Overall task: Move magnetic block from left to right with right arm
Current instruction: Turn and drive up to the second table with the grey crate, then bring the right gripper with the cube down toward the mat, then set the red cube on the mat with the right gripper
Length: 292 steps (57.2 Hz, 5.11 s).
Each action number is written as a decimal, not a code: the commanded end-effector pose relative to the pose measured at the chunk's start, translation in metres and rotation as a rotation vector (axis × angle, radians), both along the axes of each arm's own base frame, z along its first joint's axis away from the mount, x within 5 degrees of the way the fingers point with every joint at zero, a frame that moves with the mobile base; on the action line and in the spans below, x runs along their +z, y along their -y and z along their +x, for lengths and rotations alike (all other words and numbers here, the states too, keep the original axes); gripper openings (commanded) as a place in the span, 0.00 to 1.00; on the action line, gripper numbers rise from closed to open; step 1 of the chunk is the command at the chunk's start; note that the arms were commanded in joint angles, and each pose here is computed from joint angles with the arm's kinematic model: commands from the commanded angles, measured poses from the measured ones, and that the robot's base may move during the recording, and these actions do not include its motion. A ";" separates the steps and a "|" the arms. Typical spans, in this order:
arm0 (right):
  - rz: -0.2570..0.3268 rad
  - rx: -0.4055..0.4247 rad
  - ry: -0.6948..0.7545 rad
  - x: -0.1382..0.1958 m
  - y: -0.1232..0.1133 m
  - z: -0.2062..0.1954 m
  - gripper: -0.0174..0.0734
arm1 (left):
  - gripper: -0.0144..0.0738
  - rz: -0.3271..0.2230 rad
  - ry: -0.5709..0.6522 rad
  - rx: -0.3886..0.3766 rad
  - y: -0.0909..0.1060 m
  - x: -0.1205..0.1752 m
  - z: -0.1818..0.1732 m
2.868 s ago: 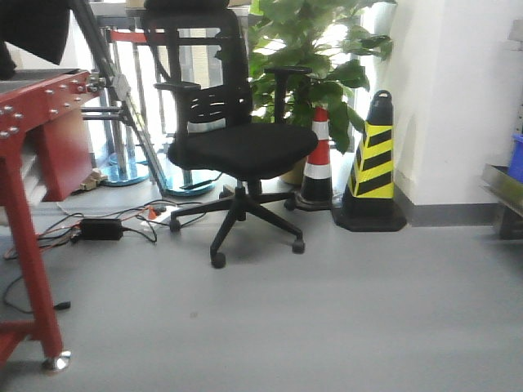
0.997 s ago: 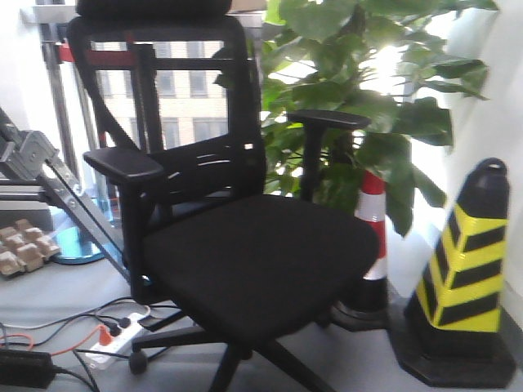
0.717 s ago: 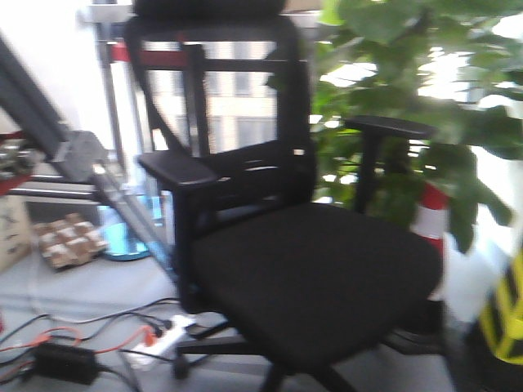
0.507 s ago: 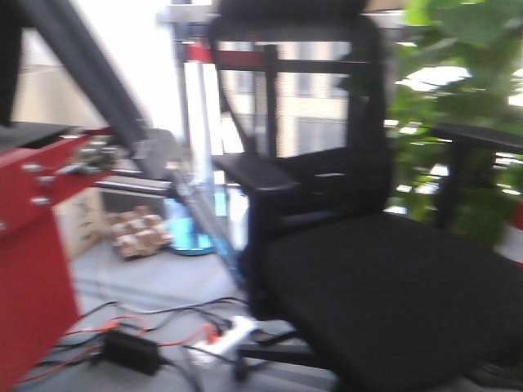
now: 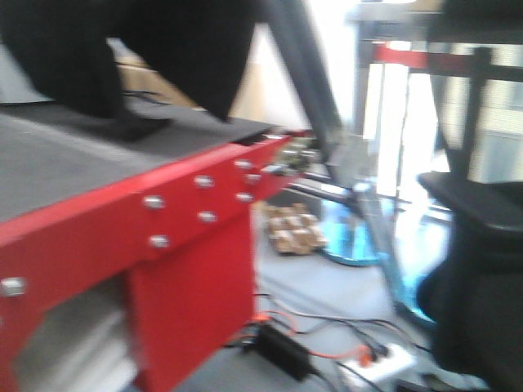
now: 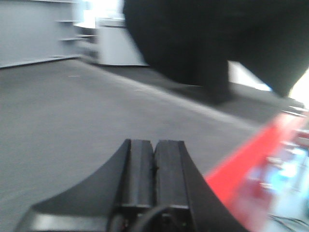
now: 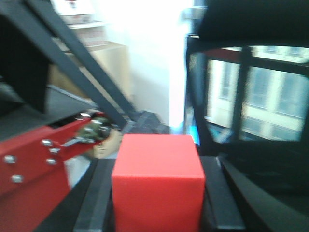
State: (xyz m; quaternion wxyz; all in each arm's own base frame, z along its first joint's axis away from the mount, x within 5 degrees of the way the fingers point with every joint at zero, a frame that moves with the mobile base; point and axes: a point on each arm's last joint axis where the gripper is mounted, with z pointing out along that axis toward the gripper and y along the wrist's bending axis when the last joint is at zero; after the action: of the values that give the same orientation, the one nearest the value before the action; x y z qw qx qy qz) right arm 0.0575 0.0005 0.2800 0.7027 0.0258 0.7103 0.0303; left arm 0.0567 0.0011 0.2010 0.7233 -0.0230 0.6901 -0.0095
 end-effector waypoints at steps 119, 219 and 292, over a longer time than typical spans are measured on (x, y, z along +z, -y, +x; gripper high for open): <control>-0.013 -0.003 0.114 0.018 0.000 -0.001 0.55 | 0.02 -0.009 0.083 -0.003 0.000 0.005 -0.001; 0.159 0.039 -0.053 0.064 -0.004 0.031 0.55 | 0.02 -0.009 0.083 -0.003 0.000 0.005 -0.001; 0.055 0.223 -1.239 -0.001 -0.212 0.231 0.55 | 0.02 -0.009 0.083 -0.003 0.000 0.005 -0.001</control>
State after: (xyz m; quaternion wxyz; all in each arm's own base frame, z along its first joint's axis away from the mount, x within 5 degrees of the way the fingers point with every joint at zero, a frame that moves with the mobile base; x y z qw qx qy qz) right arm 0.2834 0.1964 0.2613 0.1260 -0.0020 0.9882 0.0869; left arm 0.0567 0.0011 0.2010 0.7233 -0.0230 0.6901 -0.0095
